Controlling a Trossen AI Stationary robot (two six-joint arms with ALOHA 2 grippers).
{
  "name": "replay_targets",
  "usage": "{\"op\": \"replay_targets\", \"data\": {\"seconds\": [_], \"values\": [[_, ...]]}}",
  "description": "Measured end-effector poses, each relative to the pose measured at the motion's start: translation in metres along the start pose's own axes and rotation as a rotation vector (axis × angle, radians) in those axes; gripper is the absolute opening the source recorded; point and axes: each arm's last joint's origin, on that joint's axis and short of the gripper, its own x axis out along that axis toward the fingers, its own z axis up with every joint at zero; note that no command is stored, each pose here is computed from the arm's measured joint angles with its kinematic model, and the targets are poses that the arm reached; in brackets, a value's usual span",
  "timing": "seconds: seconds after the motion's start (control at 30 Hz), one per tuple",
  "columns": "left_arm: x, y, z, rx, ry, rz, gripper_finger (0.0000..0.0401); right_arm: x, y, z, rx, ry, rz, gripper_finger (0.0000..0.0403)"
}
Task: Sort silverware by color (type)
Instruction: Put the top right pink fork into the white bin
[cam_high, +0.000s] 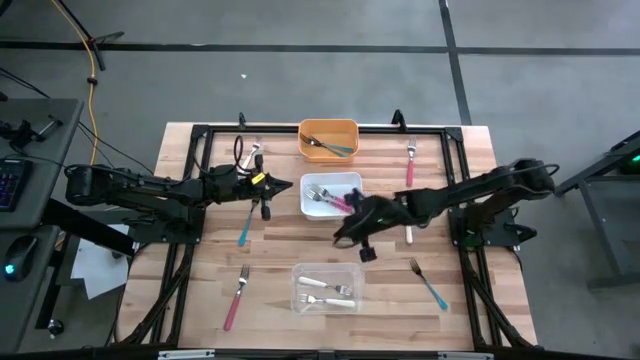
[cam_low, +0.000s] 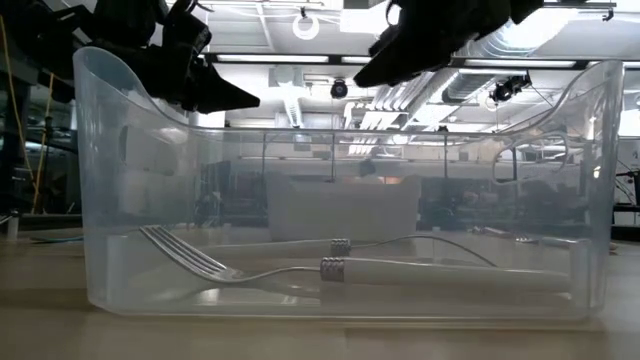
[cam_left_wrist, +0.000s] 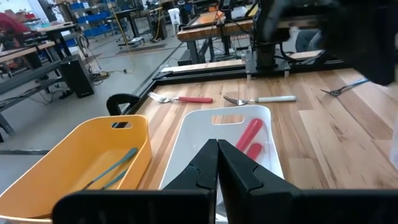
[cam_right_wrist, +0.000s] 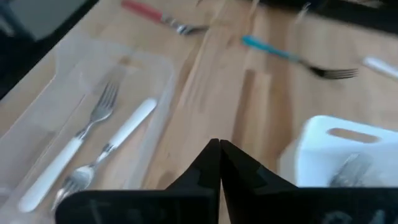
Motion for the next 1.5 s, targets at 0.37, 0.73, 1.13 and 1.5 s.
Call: {"op": "replay_targets", "data": {"seconds": [0.37, 0.73, 1.13, 1.5], "values": [[0.004, -0.001, -0.009, -0.034, 0.069, 0.029, 0.0001, -0.063, -0.005, -0.040, 0.094, -0.174, -0.223, 0.0001], [0.007, -0.001, -0.015, -0.030, 0.105, 0.062, 0.0001, -0.097, -0.017, -0.084, 0.553, 0.075, -0.753, 0.0001], [0.007, -0.001, -0.015, -0.030, 0.105, 0.061, 0.0001, -0.092, -0.050, -0.127, 0.897, 0.304, -1.076, 0.0114], [0.007, -0.001, -0.015, -0.032, 0.106, 0.060, 0.0001, -0.106, -0.136, -0.174, 1.143, 0.362, -1.180, 0.0147]]}}
